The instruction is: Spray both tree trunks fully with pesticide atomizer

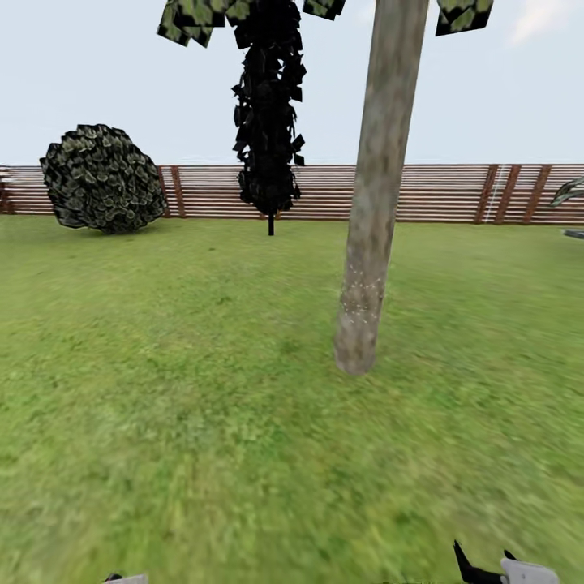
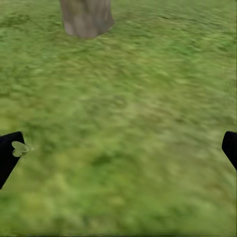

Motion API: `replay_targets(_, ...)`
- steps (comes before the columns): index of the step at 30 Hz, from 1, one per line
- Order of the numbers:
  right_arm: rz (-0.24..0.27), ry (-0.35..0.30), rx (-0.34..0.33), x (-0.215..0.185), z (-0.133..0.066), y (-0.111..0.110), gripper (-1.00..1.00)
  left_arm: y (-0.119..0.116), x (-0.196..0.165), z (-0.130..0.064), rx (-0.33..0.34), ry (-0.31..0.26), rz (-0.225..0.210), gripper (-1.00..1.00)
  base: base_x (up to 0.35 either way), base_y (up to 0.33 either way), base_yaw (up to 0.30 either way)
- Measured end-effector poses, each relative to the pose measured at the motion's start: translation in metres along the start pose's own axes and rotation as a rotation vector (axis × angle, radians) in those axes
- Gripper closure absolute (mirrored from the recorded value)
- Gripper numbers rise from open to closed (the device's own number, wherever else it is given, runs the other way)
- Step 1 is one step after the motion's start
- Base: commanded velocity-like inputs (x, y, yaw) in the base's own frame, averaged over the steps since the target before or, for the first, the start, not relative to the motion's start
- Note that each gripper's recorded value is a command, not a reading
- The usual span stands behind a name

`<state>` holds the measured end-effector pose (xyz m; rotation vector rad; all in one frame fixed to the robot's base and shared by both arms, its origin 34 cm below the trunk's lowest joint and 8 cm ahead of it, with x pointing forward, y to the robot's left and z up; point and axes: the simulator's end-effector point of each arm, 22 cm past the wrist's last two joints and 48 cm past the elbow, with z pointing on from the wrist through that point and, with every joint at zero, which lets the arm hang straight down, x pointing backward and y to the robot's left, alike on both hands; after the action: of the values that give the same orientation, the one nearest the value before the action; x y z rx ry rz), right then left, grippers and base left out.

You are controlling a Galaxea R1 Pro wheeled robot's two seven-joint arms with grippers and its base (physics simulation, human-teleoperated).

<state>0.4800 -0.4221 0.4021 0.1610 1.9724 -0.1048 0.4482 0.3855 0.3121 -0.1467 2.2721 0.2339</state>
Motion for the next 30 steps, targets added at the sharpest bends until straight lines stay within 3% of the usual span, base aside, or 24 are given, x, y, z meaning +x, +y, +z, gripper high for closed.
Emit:
replay_targets(7,0.001,-0.007,0.0,-0.003,0.0,0.0,-1.0,0.0,-0.003,0.0,0.0,-0.008,-0.002,1.0,-0.243,0.179,0.23)
replay_targets(30,0.005,-0.029,-0.002,-0.012,0.0,0.001,-1.0,0.001,-0.012,-0.001,0.0,-0.026,-0.006,1.0,-0.005,0.003,0.227)
